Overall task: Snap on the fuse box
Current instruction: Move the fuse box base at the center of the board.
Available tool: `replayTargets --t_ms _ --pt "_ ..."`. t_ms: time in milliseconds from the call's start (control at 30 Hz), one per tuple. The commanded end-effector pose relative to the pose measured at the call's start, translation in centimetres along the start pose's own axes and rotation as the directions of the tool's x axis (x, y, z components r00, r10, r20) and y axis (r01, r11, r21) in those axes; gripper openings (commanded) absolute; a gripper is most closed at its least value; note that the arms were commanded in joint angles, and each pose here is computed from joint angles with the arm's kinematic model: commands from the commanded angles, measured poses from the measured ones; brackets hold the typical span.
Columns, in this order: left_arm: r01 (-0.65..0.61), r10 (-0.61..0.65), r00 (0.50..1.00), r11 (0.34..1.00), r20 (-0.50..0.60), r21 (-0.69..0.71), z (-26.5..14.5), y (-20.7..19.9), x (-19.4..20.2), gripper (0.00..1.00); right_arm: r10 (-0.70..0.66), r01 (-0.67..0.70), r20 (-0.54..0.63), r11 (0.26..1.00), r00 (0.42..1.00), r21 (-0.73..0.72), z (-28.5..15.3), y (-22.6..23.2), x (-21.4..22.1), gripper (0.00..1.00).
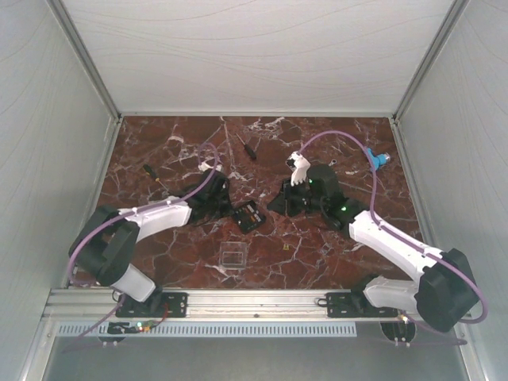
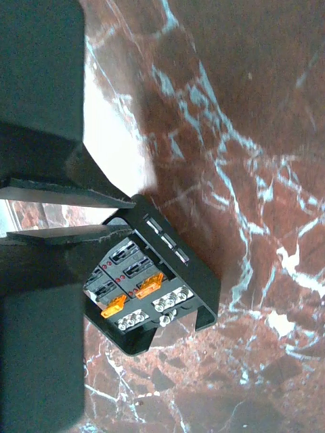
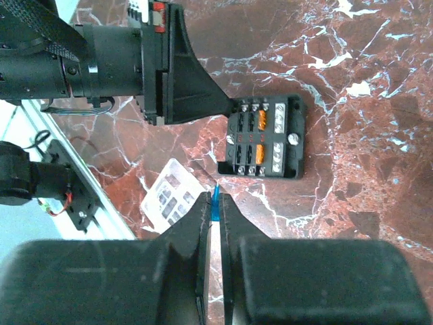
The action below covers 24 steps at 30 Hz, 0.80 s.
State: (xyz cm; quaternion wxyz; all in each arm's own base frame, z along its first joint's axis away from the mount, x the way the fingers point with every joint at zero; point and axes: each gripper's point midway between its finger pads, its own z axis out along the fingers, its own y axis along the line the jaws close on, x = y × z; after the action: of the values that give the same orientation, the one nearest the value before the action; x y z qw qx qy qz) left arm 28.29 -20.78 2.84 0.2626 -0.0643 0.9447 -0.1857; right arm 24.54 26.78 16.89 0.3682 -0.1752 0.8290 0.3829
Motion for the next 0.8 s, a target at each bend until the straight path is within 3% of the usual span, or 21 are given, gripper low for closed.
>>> replayTargets --t_ms 0,233,433,633,767 --pt "-0.027 0.025 0.999 0.996 0.022 0.085 0.4 -3.8 -1.2 0.14 -0.11 0.116 -0.087 0.991 0.99 0.063 -0.1 -0.3 0.7 0.0" --pt "-0.077 0.081 0.996 0.986 -0.022 0.149 1.0 -6.4 0.7 0.16 -0.165 0.189 -0.208 0.977 0.964 0.102 1.1 -0.7 2.5 0.0" --pt "-0.111 0.115 0.993 0.974 -0.009 0.196 1.3 -7.6 0.9 0.27 -0.203 0.257 -0.3 0.954 0.932 0.153 2.4 -1.7 3.1 0.0" --pt "-0.059 0.052 0.998 0.959 0.031 0.278 -0.5 -8.1 -0.2 0.46 -0.232 0.329 -0.395 0.923 0.889 0.199 3.5 -2.7 3.5 0.0" --pt "0.057 -0.06 0.998 0.924 -0.004 0.379 -1.9 -6.8 -0.5 0.51 -0.248 0.365 -0.44 0.909 0.863 0.202 4.7 -2.5 3.8 0.0"
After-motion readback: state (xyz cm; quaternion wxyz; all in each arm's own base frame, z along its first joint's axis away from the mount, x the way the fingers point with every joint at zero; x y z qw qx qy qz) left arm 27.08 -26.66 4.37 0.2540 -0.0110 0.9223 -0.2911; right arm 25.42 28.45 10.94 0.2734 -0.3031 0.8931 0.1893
